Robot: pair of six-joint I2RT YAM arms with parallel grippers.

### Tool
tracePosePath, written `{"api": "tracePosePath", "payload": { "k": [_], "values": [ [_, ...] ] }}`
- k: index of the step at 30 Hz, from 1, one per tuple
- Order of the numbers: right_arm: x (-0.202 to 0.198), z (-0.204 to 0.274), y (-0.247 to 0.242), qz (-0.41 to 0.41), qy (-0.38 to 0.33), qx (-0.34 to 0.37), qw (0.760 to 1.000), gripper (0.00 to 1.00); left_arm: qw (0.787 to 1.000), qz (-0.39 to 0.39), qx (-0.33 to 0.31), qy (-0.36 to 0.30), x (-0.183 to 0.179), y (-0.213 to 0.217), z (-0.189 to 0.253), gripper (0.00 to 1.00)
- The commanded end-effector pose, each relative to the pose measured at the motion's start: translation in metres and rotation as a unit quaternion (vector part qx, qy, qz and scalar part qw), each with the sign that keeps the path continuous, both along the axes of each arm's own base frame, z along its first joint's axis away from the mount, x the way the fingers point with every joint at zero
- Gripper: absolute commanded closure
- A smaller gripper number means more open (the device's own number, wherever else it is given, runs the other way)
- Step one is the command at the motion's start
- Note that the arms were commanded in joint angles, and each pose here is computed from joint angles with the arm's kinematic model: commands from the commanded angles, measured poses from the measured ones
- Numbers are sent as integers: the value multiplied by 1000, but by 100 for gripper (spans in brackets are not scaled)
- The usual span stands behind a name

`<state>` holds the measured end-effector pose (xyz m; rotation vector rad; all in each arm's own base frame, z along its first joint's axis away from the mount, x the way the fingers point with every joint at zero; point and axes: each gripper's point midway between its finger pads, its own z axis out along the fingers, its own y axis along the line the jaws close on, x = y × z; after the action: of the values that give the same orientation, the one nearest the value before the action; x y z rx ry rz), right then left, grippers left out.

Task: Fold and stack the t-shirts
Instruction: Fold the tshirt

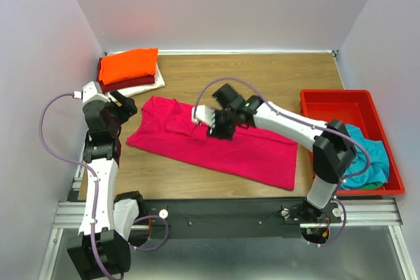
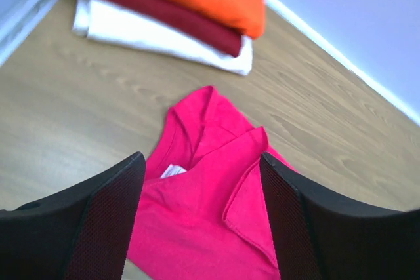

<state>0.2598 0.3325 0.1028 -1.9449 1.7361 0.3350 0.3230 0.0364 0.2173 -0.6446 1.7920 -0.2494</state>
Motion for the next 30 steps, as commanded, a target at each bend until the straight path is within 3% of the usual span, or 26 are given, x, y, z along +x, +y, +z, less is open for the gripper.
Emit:
{"api": "tracePosePath", "payload": {
  "k": [1, 9, 17, 21, 30],
  "values": [
    [29, 16, -12, -56, 57, 49, 996, 34, 990, -108, 75, -55, -2, -23, 32, 20],
    [124, 47, -16, -164, 121, 162, 965, 34, 968, -222, 90, -75, -6, -58, 19, 20],
    [188, 21, -18, -248, 208, 209, 923, 34, 955, -282, 67, -60, -8, -83, -1, 21],
    [194, -4, -17, -262, 227, 198, 917, 34, 948, -312, 46, -52, -6, -98, -10, 23],
    [187, -16, -20, -259, 243, 192, 915, 34, 947, -308, -30, 86, 11, -111, -83, 39]
  ]
}}
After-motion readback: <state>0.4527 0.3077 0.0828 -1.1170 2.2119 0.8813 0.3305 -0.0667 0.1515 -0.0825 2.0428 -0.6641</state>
